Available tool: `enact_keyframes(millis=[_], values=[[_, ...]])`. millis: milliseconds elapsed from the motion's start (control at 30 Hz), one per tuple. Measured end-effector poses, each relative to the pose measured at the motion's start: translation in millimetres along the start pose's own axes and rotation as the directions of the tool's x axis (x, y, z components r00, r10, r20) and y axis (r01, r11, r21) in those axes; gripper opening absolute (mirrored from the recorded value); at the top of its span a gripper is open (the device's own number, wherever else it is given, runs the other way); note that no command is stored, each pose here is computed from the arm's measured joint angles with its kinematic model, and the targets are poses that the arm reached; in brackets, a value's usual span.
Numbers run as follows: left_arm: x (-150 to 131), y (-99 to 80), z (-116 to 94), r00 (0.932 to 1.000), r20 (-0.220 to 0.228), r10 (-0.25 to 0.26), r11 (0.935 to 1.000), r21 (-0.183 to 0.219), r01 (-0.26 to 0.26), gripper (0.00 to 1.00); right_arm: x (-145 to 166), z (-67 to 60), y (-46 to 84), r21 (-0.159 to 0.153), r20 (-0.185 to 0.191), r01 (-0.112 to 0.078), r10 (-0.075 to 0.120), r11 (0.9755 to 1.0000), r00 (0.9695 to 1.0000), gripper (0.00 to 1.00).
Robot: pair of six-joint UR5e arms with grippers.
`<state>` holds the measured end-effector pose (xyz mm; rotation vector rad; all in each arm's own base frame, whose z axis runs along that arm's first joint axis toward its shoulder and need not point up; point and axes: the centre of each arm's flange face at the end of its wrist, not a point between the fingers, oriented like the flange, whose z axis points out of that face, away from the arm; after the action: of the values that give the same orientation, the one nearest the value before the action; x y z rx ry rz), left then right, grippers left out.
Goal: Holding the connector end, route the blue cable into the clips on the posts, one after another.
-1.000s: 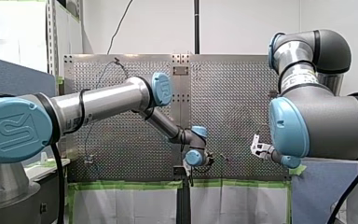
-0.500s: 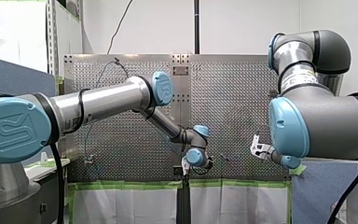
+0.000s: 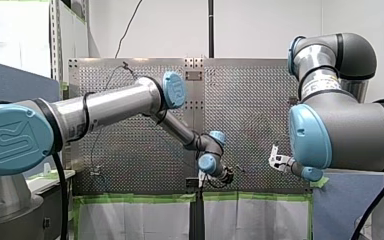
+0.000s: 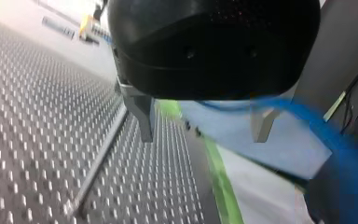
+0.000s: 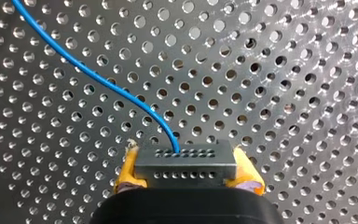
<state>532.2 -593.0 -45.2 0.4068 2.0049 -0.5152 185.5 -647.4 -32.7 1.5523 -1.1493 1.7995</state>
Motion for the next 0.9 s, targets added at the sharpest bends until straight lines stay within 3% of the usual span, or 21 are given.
enact_keyframes(millis=[200, 400, 667, 900], values=[[-12.5, -12.5, -18.5, 0.9999, 0.001, 0.012, 0.9997, 0.021, -0.012, 1.00, -2.0, -0.2, -0.9, 0.000, 0.004, -0.001, 0.001, 1.0000, 1.0000, 0.00], [-5.2, -21.7, -28.1, 0.9998, -0.005, 0.019, 0.9994, 0.029, -0.019, 1.00, -3.7, -0.6, -1.3, 0.000, 0.008, -0.003, 0.003, 1.0000, 1.0000, 0.00], [-4.1, -36.7, -27.4, 0.9991, 0.040, 0.014, 0.9984, 0.054, -0.017, 1.00, -5.1, -1.0, -1.3, -0.001, 0.010, -0.005, 0.005, 1.0000, 0.9999, 0.00], [-7.4, -38.1, -24.6, 0.9967, 0.081, 0.002, 0.9991, 0.042, -0.005, 1.00, -6.5, -1.5, -0.4, -0.002, 0.011, -0.006, 0.006, 1.0000, 0.9999, 0.00]])
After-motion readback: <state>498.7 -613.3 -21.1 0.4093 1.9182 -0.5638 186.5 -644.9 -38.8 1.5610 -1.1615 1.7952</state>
